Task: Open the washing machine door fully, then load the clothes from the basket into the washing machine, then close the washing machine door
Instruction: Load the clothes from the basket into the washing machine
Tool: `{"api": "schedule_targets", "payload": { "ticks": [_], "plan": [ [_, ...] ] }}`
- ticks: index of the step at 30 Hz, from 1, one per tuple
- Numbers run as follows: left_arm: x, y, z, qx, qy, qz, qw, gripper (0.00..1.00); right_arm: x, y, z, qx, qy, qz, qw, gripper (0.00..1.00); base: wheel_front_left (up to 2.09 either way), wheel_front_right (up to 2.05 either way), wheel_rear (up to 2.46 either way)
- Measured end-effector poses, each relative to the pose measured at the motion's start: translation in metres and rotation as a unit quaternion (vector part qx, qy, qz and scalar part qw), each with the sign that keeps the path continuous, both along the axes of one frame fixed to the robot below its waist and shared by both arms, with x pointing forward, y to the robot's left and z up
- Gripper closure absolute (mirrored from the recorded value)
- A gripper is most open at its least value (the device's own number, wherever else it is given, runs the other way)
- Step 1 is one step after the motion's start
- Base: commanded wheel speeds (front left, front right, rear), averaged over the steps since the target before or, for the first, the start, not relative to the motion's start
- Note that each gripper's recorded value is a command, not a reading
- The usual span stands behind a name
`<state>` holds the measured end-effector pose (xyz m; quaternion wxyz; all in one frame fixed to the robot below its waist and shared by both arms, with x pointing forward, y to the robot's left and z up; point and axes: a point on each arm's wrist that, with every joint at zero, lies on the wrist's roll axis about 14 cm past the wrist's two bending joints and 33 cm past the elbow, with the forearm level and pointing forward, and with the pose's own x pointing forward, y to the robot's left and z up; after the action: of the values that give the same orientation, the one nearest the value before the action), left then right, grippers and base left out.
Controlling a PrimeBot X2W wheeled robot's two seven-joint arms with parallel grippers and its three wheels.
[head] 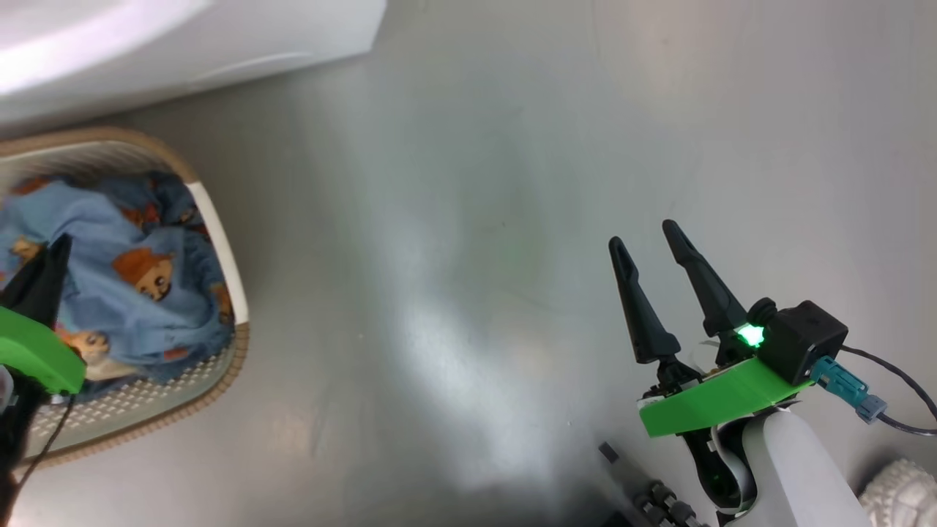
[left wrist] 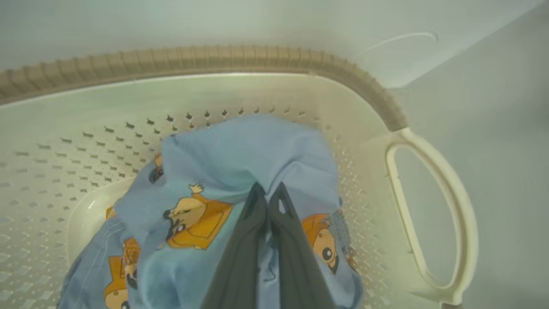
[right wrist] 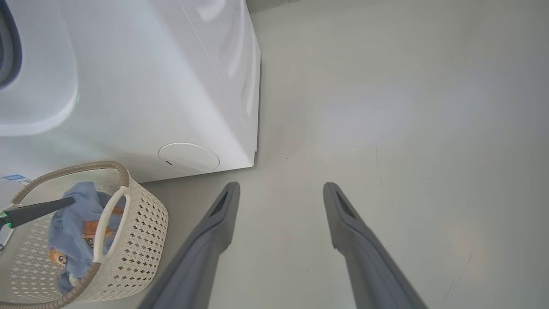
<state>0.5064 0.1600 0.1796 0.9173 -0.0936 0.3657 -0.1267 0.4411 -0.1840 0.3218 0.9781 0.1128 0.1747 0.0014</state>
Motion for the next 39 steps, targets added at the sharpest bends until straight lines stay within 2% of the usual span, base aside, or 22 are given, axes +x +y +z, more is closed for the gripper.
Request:
{"api": "schedule_targets", "payload": {
  "ticks": [4, 10, 19, 26, 39],
  "plan": [
    [0.001, 0.005, 0.021, -0.007, -0.026, 0.02, 0.999, 1.0, 0.003, 0.0, 0.01, -0.001, -0.013, 0.0, 1.0, 0.0, 0.0, 0.0, 0.0],
    [-0.022, 0.007, 0.053, -0.019, -0.05, 0.048, 0.997, 1.0, 0.006, 0.007, 0.031, 0.001, -0.038, 0.009, 0.999, 0.0, 0.0, 0.0, 0.0],
    [-0.032, 0.016, 0.116, -0.028, -0.125, 0.086, 0.988, 1.0, 0.008, 0.016, 0.066, 0.004, -0.078, 0.022, 0.997, 0.0, 0.0, 0.0, 0.0],
    [-0.041, 0.026, 0.166, -0.029, -0.188, 0.111, 0.976, 1.0, -0.002, 0.02, 0.083, 0.008, -0.092, 0.024, 0.995, 0.0, 0.0, 0.0, 0.0],
    [-0.064, 0.032, 0.257, -0.027, -0.306, 0.132, 0.943, 1.0, -0.012, 0.026, 0.125, -0.003, -0.142, 0.036, 0.989, 0.0, 0.0, 0.0, 0.0]
  ]
}}
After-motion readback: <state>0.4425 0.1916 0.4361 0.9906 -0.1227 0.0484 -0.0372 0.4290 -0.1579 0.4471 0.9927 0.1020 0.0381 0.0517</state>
